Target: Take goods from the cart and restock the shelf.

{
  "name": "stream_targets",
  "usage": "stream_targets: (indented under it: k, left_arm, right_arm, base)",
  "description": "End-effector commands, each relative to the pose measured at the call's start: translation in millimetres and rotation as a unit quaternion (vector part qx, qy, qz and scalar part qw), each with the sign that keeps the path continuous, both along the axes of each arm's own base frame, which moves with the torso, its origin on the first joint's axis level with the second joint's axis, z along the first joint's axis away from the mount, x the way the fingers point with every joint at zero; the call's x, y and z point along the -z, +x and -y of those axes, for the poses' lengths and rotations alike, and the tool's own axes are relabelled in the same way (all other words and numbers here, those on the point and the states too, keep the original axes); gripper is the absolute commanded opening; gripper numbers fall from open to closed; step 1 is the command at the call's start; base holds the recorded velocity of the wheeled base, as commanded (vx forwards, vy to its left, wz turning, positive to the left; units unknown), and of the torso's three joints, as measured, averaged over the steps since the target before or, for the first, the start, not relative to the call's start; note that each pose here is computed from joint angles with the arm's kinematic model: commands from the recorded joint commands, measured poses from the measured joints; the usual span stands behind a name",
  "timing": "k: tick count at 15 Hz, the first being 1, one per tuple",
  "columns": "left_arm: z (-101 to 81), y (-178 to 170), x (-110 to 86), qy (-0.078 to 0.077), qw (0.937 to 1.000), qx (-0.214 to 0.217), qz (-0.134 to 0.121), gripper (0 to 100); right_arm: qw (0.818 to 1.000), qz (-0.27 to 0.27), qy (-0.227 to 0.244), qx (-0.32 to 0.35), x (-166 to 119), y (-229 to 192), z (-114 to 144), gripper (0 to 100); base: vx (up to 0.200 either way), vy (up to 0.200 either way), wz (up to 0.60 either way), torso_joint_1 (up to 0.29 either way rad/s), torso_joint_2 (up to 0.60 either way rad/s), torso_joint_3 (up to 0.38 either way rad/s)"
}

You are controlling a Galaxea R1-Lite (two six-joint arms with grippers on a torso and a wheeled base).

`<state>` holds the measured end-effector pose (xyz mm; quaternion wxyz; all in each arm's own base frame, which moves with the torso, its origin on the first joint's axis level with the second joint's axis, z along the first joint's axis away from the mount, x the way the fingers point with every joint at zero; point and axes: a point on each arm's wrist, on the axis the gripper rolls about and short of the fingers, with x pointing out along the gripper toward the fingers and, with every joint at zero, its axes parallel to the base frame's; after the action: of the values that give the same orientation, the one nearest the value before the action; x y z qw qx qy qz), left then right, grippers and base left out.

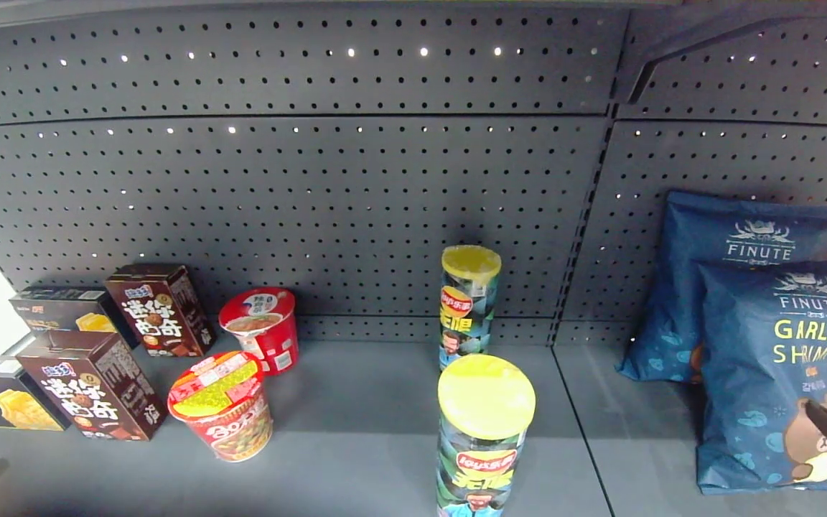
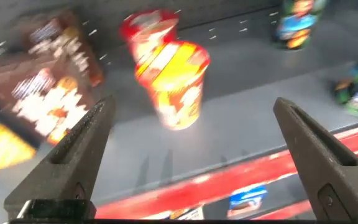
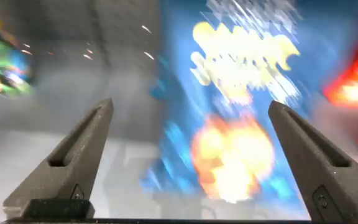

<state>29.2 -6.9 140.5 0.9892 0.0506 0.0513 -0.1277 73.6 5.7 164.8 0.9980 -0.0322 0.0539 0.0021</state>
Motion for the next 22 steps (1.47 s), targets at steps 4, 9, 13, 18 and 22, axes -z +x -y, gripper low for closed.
stream_targets:
  k: [4, 9, 13, 18, 22]
  left_arm:
    - [-6.4, -31, 41.1, -0.027, 0.9986, -0.024, 0.038, 100]
    - [-10.0, -44, 59.7, -0.028, 0.9976, -0.060, 0.022, 100]
    - [-9.6, -44, 62.2, -0.046, 0.9977, -0.051, 0.004, 100]
    - [-8.6, -45, 63.3, -0.043, 0.9987, -0.028, -0.001, 100]
    - [-8.7, -45, 63.3, -0.045, 0.9985, -0.029, -0.002, 100]
  right_arm:
    - [0.996, 0.048, -0.015, 0.079, 69, -84, 9, 100]
    - [0.996, 0.067, -0.024, 0.058, 81, -99, 8, 100]
    - [0.997, 0.068, -0.013, 0.046, 81, -99, 8, 100]
    - [0.997, 0.066, 0.002, 0.038, 81, -99, 7, 100]
    - [0.996, 0.067, 0.032, 0.038, 81, -99, 7, 100]
  base:
    - [0.000, 0.000, 0.00, 0.000, 0.00, 0.000]
    - [0.000, 0.000, 0.00, 0.000, 0.00, 0.000]
    - [0.000, 0.000, 0.00, 0.000, 0.00, 0.000]
    - [0.000, 0.000, 0.00, 0.000, 0.00, 0.000]
    - [0.000, 0.000, 0.00, 0.000, 0.00, 0.000]
